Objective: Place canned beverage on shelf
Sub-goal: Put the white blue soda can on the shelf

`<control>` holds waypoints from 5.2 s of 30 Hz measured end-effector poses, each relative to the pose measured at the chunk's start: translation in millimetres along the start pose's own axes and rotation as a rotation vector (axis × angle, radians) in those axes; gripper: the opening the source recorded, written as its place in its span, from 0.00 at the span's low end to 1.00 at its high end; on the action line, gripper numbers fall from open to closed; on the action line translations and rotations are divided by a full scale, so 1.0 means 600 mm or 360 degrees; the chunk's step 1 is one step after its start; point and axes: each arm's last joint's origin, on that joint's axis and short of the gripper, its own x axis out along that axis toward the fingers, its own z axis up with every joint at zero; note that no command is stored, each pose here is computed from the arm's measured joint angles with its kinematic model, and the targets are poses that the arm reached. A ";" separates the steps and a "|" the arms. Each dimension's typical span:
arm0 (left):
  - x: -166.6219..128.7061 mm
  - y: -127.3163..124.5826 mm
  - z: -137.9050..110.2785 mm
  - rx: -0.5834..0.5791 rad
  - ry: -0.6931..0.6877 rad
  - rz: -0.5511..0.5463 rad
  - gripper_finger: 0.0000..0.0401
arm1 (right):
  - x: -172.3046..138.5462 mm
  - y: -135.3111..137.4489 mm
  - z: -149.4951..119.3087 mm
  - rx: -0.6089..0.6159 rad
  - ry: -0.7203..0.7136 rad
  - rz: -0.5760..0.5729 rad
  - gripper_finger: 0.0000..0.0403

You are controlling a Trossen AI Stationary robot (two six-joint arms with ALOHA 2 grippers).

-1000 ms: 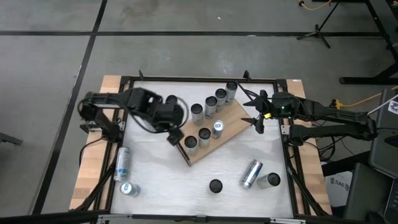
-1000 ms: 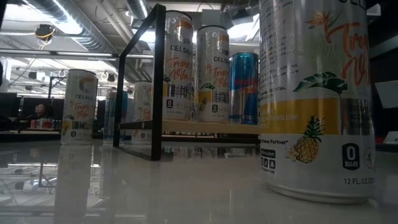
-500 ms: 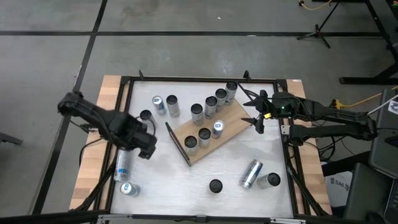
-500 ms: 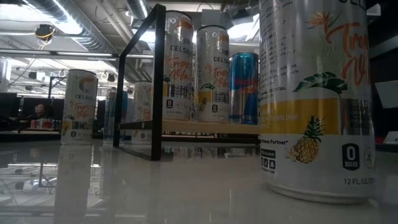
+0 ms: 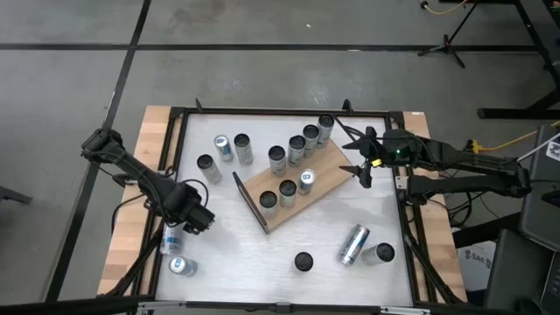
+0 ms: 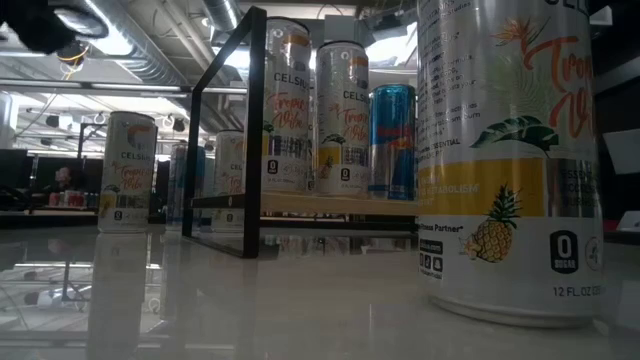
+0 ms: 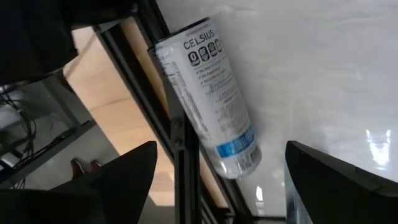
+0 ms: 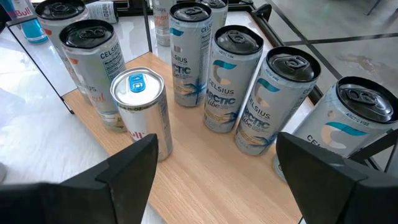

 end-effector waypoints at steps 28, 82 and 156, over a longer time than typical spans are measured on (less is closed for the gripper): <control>0.141 0.001 0.037 -0.0245 -0.0030 0.0058 0.86 | 0.000 0.000 0.000 0.0000 0.0000 0.0000 0.79; -0.002 -0.065 0.013 0.0245 -0.0848 -0.0688 0.57 | 0.000 0.000 0.000 -0.0001 -0.0002 0.0000 0.79; -0.239 -0.231 0.123 0.1328 -0.2918 -0.1855 0.57 | -0.010 0.019 0.063 0.0281 -0.0554 0.0760 0.79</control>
